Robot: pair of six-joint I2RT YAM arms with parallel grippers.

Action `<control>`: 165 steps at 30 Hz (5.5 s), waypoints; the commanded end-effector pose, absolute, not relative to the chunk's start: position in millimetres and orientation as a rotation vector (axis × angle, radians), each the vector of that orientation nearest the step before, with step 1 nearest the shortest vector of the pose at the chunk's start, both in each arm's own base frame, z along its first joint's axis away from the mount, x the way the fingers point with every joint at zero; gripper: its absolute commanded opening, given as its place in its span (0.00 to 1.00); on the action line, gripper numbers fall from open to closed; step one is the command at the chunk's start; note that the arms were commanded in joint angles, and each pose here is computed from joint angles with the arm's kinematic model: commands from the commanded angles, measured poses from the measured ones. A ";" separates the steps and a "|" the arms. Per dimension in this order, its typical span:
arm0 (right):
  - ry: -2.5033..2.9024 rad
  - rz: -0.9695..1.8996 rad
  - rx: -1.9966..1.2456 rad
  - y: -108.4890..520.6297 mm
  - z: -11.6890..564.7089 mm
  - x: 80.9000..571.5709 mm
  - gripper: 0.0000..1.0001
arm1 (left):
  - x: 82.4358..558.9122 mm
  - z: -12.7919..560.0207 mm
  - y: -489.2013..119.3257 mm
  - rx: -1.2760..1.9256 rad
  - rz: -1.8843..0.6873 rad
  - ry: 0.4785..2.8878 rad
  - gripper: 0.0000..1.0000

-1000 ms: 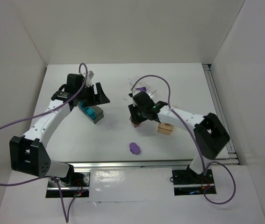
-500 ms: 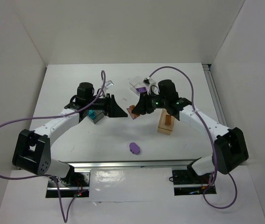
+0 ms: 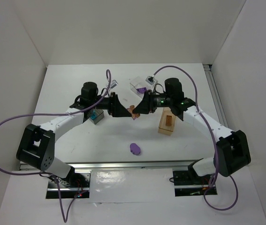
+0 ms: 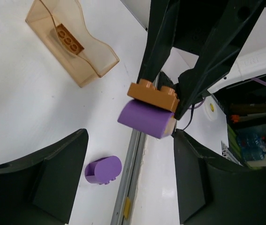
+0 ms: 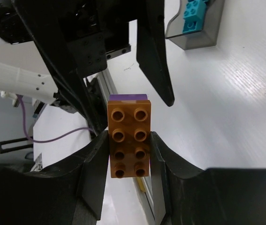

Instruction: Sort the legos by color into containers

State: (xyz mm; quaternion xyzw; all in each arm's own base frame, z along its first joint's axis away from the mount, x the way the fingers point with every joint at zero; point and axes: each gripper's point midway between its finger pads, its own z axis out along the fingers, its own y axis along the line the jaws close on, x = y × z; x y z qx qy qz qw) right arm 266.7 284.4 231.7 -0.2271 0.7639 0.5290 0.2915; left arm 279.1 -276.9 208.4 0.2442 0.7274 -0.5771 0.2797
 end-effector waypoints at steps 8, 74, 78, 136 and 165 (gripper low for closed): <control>1.922 1.501 -0.705 287.6 256.8 252.3 0.29 | 280.7 244.7 -287.0 0.772 -1.622 1.760 0.66; 2.397 0.211 0.427 93.1 93.2 327.3 0.30 | 545.4 160.4 -342.5 -0.029 -0.865 2.260 0.00; 2.394 0.205 0.432 96.4 92.3 333.6 0.37 | 549.7 159.2 -346.3 -0.012 -0.831 2.269 0.06; 2.363 0.365 -0.325 271.6 130.3 322.5 0.34 | 398.5 321.1 -105.9 -0.281 -0.440 2.053 0.63; 2.202 0.183 0.072 204.5 157.2 524.7 0.88 | 384.2 317.4 -80.1 -0.303 -0.462 2.049 0.63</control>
